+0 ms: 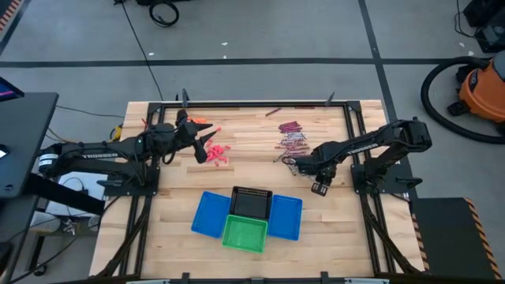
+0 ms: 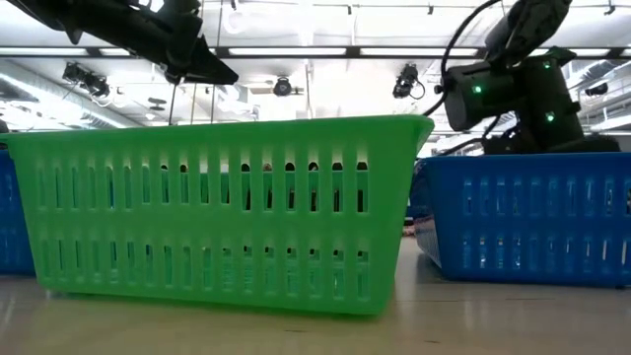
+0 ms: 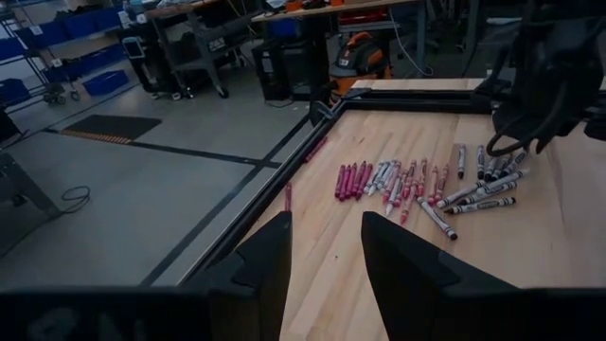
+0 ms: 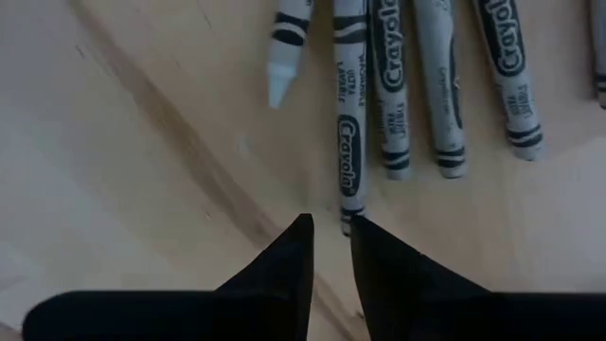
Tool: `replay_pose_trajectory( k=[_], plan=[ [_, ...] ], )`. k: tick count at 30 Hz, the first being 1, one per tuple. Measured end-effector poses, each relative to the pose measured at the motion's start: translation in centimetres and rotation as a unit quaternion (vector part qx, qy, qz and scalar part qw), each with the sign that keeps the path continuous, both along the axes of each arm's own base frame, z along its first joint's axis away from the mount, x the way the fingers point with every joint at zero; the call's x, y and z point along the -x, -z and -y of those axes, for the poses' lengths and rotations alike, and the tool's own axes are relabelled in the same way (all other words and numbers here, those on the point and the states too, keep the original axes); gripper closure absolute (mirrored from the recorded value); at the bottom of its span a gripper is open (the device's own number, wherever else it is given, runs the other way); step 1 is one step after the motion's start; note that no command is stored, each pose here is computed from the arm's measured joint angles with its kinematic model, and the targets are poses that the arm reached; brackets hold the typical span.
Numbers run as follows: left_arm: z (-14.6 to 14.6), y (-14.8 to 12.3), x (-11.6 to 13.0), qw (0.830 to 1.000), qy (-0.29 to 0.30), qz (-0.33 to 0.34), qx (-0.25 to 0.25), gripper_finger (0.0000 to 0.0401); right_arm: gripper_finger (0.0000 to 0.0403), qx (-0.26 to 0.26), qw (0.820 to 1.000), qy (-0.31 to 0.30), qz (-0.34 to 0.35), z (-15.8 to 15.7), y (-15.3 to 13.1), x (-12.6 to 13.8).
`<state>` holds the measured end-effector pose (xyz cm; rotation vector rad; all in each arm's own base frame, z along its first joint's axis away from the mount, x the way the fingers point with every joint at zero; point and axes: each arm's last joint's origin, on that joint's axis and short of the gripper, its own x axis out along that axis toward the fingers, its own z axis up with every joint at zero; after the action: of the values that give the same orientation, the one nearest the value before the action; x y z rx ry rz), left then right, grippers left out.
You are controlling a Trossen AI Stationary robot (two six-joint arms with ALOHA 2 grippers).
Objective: Sort crayons
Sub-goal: Put the black crayon into the black bin
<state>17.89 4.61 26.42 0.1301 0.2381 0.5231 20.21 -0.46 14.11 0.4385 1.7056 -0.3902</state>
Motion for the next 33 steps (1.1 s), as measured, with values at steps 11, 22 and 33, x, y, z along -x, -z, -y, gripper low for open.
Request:
replay_pose_trajectory(
  k=[11,22,33],
  plan=[
    [0.0,0.0,0.0,1.000,0.000,0.000,0.000,0.0260,0.0326,0.025,1.000,-0.007,-0.005,0.2,0.1,0.1],
    [0.0,0.0,0.0,1.000,0.000,0.000,0.000,0.0260,0.0326,0.051,0.999,-0.008,0.001,-0.1,-1.3,0.0],
    [0.0,0.1,0.0,1.000,0.000,-0.006,0.002,0.0260,0.0325,0.063,0.998,0.002,0.032,-0.1,1.1,0.9]
  ],
)
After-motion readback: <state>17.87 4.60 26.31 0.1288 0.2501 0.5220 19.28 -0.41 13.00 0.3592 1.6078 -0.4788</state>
